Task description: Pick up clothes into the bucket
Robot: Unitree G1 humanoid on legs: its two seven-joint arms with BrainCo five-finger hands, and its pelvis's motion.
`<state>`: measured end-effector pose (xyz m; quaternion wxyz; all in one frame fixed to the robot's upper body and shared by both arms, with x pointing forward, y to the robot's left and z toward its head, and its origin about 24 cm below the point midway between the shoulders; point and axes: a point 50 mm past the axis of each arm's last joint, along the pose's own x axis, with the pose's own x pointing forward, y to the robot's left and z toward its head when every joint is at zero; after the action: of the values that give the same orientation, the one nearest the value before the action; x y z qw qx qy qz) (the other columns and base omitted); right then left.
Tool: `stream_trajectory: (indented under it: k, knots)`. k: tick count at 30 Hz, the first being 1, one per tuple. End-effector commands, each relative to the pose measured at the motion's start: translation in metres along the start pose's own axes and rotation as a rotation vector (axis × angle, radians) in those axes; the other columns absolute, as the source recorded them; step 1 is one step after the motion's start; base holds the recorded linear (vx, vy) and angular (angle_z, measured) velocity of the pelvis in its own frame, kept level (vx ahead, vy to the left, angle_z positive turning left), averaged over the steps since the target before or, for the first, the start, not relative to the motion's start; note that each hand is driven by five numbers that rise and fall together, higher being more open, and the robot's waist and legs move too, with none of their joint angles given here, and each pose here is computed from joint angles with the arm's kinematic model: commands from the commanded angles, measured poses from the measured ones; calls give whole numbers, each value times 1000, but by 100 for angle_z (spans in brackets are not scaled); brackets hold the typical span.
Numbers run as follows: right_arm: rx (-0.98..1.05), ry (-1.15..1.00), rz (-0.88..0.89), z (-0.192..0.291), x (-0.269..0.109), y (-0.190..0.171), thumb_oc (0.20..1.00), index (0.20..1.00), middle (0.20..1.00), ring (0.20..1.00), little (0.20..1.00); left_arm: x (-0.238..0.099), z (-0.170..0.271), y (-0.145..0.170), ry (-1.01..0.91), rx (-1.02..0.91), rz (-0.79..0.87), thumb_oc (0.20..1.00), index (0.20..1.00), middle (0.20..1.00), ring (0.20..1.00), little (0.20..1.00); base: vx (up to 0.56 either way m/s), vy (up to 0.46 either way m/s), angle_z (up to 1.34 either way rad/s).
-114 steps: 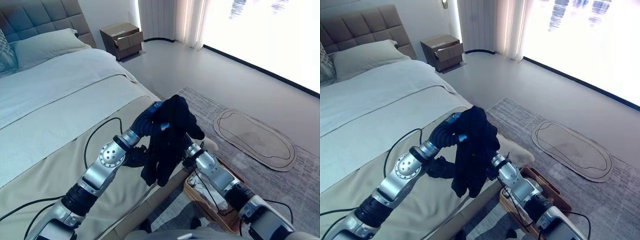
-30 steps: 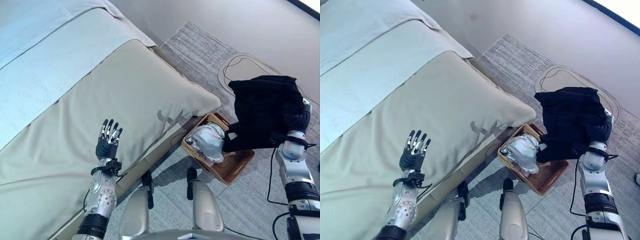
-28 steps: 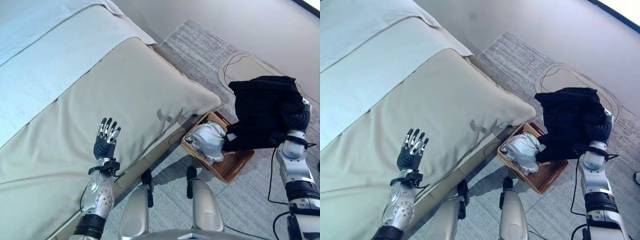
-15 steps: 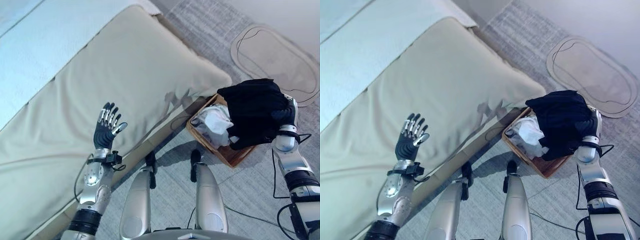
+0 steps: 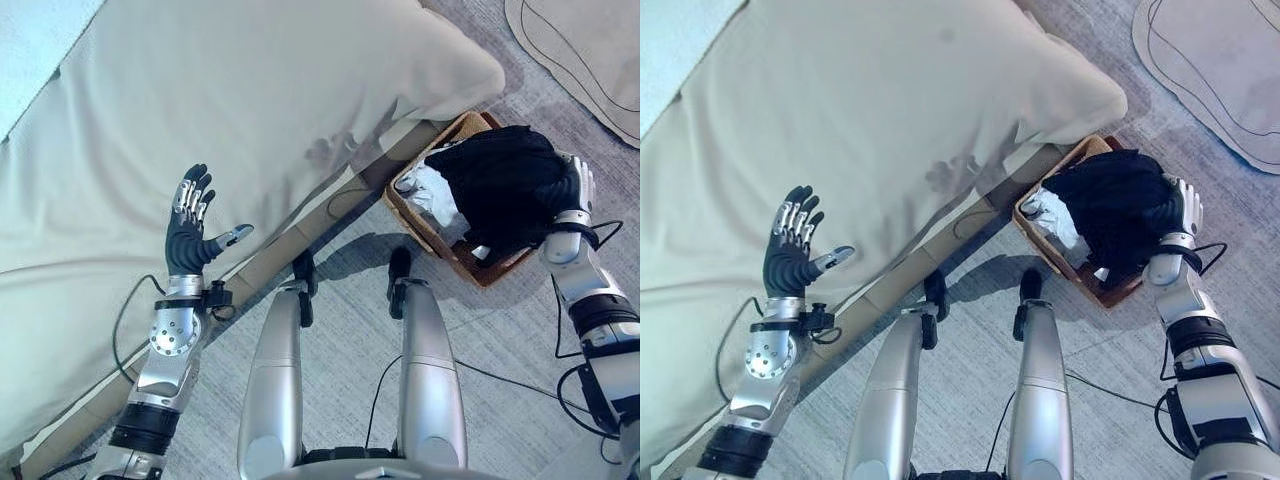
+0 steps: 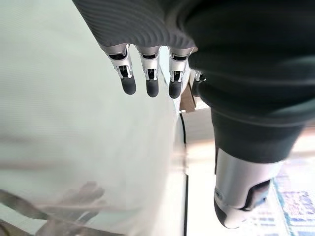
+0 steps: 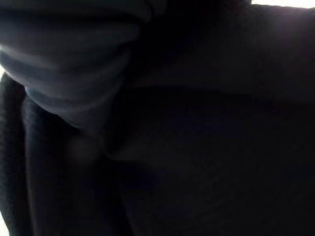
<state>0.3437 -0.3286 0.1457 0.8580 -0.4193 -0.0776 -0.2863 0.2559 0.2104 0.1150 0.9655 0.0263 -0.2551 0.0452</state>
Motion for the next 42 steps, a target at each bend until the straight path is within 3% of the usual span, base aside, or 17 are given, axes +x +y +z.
stream_trajectory:
  k: [1,8,19,28,32,42]
  knots:
    - [-39,24,-97,-4,10,-21,200,200,200,200,200,-11,11,0,-62,-68,37,1000,1000,1000,1000,1000,47,15,-3]
    - [-88,100,-169,-19,17,-46,200,200,200,200,200,-15,19,-2,-80,-106,21,1000,1000,1000,1000,1000,7,0,-1]
    - [-80,-13,-305,9,35,-77,200,200,200,200,200,-13,25,-5,-108,-119,10,1000,1000,1000,1000,1000,-1,0,-1]
    - [-110,-80,-195,36,36,-34,200,200,200,200,200,-9,26,-12,-114,-158,-1,1000,1000,1000,1000,1000,-12,-7,-3]
    - [-277,-124,-50,41,31,-5,200,200,200,200,200,-9,29,-14,-124,-171,-8,1000,1000,1000,1000,1000,0,0,0]
    - [-327,-35,52,36,31,12,200,200,200,200,200,-7,30,-13,-121,-177,0,1000,1000,1000,1000,1000,0,-1,0]
